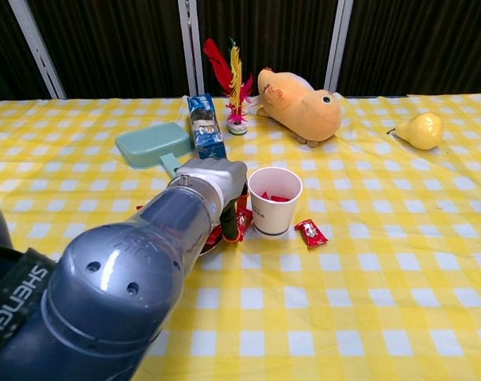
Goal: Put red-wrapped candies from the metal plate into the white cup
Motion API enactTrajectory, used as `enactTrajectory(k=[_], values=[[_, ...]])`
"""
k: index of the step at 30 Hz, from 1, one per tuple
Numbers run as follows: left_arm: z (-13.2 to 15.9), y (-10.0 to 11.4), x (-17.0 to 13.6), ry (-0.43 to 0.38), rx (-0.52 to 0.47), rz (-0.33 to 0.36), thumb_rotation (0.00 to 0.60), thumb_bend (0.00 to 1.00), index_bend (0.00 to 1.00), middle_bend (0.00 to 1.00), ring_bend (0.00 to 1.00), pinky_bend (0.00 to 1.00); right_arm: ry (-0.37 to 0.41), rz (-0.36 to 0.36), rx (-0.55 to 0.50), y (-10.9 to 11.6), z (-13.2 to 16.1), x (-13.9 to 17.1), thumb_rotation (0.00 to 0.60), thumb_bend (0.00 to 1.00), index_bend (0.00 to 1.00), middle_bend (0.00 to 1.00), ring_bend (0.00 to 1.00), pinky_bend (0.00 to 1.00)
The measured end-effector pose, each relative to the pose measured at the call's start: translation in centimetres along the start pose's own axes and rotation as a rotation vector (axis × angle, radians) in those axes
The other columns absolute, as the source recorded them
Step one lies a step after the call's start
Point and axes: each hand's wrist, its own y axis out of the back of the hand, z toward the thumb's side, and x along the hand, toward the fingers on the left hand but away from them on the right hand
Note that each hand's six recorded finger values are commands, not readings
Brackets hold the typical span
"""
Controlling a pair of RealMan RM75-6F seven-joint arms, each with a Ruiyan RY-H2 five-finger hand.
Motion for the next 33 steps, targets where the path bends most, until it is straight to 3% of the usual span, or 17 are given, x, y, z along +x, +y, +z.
enactTrajectory(k=[13, 18, 25, 33], values=[[0.6, 0.0, 0.2, -0.016, -0.005, 0.009, 0.6, 0.37, 0.39, 1.0, 1.0, 1.0, -0.001, 0.004, -0.003, 0.0, 0.0, 0.0, 0.6, 0.34, 0.0, 0.0, 0.0, 0.0], [1.0, -0.3, 0.1, -0.023, -0.005, 0.005, 0.6, 0.47, 0.48, 1.0, 1.0, 1.0, -0.001, 0.004, -0.005, 0.0, 0.0, 0.0, 0.6, 0.34, 0.0, 0.0, 0.0, 0.0], [0.9, -0.5, 0.0, -0.019, -0.005, 0.005, 0.6, 0.5, 0.52, 1.0, 1.0, 1.0, -0.001, 0.003, -0.007, 0.0, 0.0, 0.0, 0.6, 0.34, 0.0, 0.0, 0.0, 0.0], [-0.4, 1.0, -0.1, -0.006, -0.017, 0.037, 0.6, 0.5, 0.52, 1.0, 1.0, 1.0, -0.002, 0.001, -0.008, 0.0, 0.0, 0.1, 0.6, 0.34, 0.0, 0.0, 0.0, 0.0]])
